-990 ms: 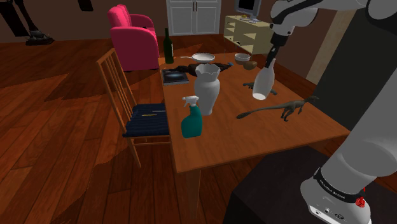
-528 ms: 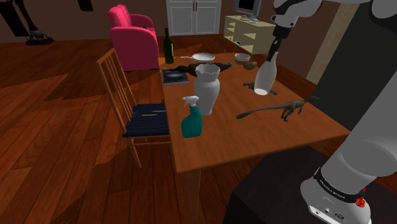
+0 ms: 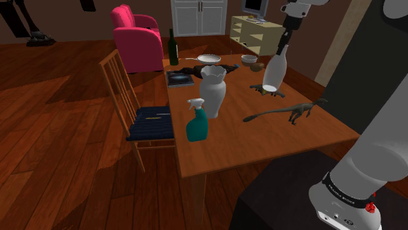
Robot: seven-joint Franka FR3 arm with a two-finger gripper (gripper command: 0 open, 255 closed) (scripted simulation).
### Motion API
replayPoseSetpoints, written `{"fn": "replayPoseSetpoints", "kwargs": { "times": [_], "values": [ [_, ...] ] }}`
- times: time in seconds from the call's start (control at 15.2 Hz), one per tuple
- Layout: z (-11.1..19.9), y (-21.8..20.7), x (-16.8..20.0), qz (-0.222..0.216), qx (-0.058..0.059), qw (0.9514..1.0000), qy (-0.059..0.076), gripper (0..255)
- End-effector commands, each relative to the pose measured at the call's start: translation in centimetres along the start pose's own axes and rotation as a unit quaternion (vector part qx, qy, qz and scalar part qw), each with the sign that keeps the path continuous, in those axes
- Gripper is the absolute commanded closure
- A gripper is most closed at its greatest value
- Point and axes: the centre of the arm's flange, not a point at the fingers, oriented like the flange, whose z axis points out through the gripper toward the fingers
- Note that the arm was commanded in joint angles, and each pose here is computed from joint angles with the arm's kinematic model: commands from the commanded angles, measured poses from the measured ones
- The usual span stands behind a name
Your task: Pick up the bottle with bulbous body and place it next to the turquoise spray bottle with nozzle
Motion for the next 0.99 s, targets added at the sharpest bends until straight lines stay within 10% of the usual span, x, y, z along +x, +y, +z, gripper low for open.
{"fn": "replayPoseSetpoints", "kwargs": {
  "times": [0.0, 0.92],
  "values": [
    [-1.1, 0.0, 0.1, 0.000, 0.000, 1.0000, 0.000, 255],
    [-8.5, 0.0, 1.1, 0.000, 0.000, 1.0000, 0.000, 255]
  ]
}}
